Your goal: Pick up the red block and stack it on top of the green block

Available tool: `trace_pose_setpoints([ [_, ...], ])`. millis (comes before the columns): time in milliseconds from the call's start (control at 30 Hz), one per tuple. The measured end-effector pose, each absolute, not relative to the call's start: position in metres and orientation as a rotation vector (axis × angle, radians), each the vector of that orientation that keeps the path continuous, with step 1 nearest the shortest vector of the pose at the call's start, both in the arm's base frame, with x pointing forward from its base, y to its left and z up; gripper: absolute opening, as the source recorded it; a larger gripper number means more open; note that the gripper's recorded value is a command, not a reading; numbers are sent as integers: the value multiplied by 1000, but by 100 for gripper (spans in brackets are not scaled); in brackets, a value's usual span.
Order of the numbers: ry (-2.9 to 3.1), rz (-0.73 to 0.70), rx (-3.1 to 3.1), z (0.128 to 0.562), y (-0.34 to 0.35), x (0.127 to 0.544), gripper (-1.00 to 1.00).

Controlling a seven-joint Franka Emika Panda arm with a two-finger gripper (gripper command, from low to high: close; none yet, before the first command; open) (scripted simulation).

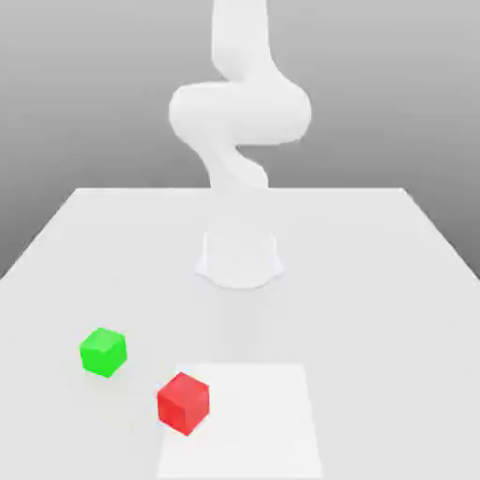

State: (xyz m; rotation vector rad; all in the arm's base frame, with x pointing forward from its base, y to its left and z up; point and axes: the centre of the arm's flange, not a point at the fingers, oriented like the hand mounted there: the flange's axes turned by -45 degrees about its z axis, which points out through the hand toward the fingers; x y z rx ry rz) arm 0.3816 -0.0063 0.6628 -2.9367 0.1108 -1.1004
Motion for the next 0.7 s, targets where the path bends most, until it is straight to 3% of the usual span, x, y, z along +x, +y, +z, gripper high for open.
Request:
trace_pose_setpoints([
  [167,302,-844,-3011,555,-25,434,0],
  [333,491,-590,-3049,445,-45,456,0],
  [500,679,-331,-3052,336,-63,450,0],
  [700,893,-35,-3012,219,-77,412,0],
])
